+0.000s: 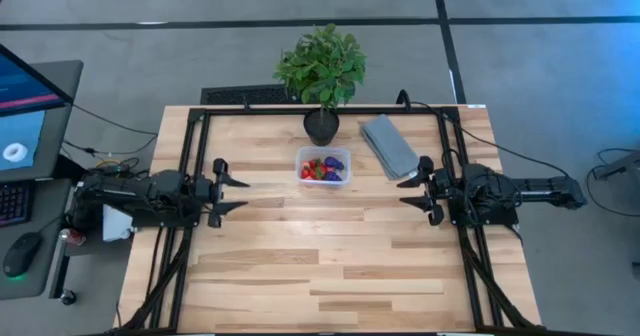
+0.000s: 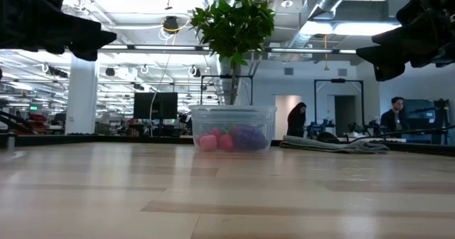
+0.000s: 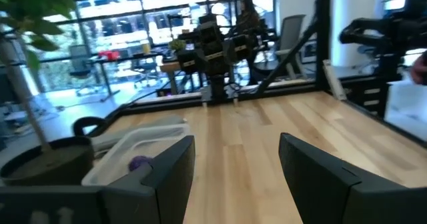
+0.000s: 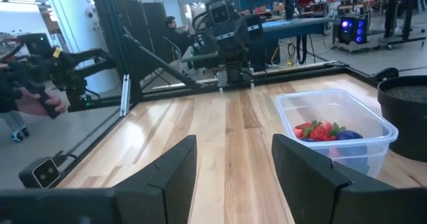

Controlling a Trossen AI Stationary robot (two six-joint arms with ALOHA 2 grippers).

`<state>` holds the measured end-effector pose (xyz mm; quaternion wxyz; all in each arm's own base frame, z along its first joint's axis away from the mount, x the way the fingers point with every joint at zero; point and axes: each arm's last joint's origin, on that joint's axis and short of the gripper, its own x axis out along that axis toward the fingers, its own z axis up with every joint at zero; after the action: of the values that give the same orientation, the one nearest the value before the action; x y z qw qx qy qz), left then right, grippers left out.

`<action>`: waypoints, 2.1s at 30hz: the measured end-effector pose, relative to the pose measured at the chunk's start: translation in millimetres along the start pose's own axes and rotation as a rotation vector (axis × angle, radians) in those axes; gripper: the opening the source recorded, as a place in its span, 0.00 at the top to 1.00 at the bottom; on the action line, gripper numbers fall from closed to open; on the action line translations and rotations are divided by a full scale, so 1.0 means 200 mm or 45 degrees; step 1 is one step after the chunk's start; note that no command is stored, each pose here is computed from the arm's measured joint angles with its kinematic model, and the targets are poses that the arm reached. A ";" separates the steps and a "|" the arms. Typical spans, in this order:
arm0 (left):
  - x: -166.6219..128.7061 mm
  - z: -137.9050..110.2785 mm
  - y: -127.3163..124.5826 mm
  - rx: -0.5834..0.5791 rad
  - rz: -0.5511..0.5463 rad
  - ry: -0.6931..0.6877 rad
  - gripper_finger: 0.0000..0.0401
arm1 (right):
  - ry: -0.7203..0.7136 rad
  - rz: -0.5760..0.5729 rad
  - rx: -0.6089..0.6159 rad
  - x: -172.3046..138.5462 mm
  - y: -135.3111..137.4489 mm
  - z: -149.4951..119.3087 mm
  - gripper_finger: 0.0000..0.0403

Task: Pick and placing Produce into tupperware
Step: Return to Home Position

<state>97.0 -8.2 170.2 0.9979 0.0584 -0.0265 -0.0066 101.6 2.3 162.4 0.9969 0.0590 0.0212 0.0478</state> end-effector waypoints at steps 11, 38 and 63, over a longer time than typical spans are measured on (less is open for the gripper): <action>0.00 0.01 -0.01 -0.117 -0.114 -0.042 0.48 | 0.000 0.000 -0.004 0.00 0.00 0.00 0.46; 0.00 -0.01 -0.01 -0.122 -0.103 0.017 0.48 | 0.001 -0.001 -0.022 0.00 0.00 0.00 0.46; 0.00 0.00 -0.03 -0.006 -0.224 -0.023 0.48 | 0.000 0.000 0.020 0.00 0.00 0.00 0.46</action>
<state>96.6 -13.2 169.9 0.9933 0.0581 -0.0301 -0.0949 101.6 2.3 162.4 0.9964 0.0668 0.0218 0.0476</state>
